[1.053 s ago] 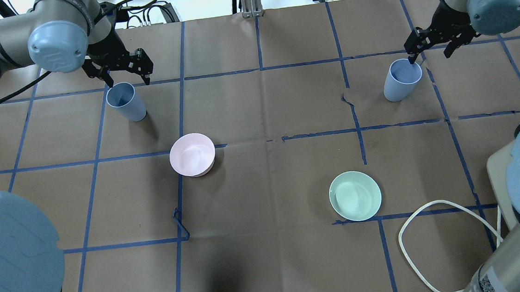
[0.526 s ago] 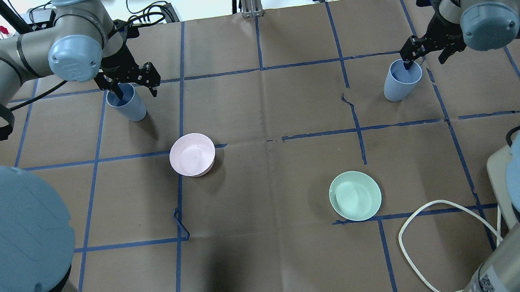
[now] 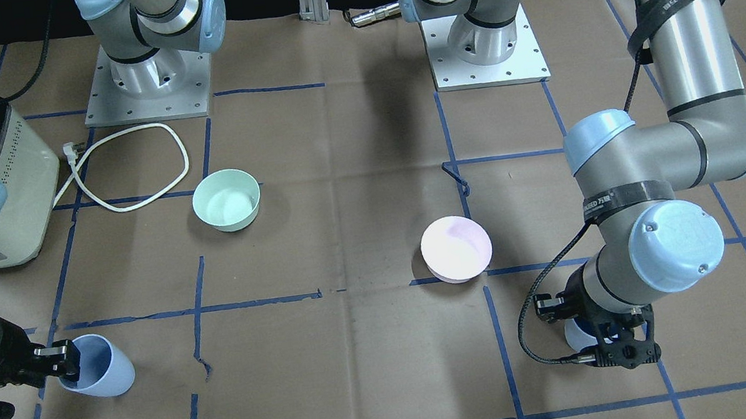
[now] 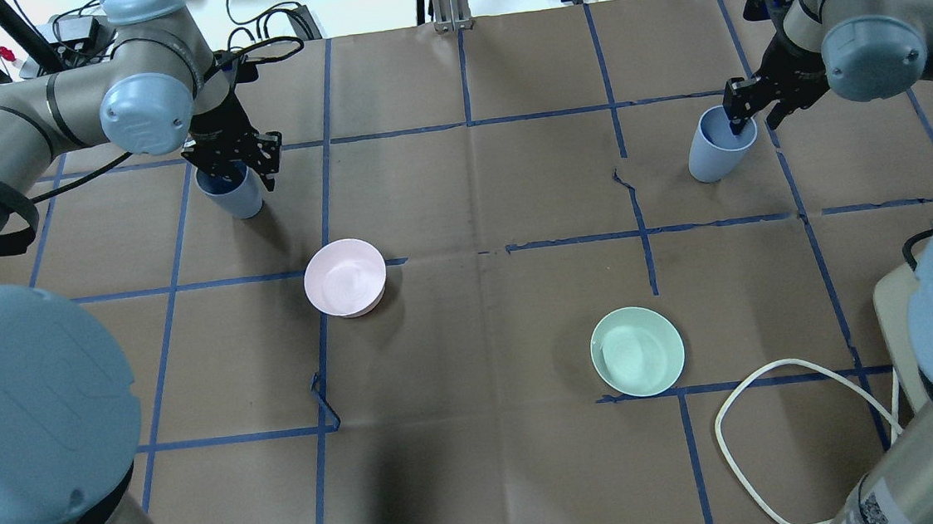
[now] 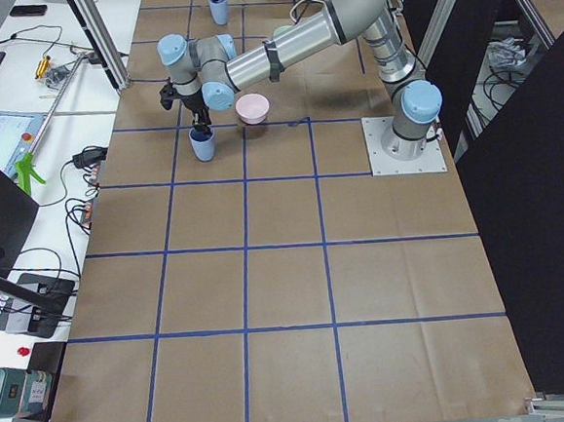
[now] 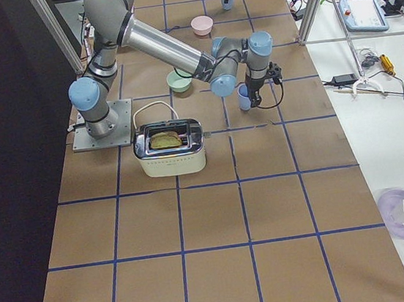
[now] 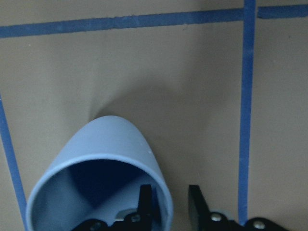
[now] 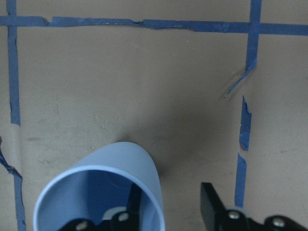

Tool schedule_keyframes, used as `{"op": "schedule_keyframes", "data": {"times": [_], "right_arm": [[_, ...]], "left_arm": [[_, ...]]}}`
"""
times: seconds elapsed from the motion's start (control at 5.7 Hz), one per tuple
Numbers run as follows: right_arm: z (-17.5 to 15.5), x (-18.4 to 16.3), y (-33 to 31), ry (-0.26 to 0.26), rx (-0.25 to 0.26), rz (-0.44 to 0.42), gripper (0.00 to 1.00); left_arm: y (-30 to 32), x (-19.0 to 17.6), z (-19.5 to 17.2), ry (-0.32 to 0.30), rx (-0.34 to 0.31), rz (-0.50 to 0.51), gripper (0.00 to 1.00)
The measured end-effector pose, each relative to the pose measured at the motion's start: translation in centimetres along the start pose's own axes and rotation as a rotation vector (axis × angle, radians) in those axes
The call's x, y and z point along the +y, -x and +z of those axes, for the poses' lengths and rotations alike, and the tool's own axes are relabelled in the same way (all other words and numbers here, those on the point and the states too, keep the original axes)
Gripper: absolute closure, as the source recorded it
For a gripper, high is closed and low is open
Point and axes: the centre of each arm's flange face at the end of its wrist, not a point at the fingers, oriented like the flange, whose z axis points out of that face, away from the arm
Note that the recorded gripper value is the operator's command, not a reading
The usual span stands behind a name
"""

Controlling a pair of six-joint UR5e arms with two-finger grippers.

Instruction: Stack blue cups with both arms

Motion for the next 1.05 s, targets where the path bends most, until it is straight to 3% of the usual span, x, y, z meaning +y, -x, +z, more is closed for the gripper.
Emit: {"op": "schedule_keyframes", "data": {"times": [0.53,0.7,0.88,1.05], "right_arm": [[-0.7,-0.2,0.2,-0.016,-0.012,0.008,0.91],[-2.4,-0.4,0.4,-0.038,-0.004,0.023,0.91],[-6.1,-0.6,0.9,-0.051,0.002,0.041,0.9],[-11.0,-0.4,1.5,-0.023,-0.006,0.064,0.9]], "left_arm": [[-1.6,0.1,-2.4,-0.03,-0.028,0.01,1.0],[-4.4,0.2,-3.8,-0.057,-0.033,0.027,1.0],[-10.1,0.1,-5.3,-0.097,-0.035,0.033,0.99],[-17.2,0.2,-5.8,-0.129,-0.034,0.023,0.99]]}}
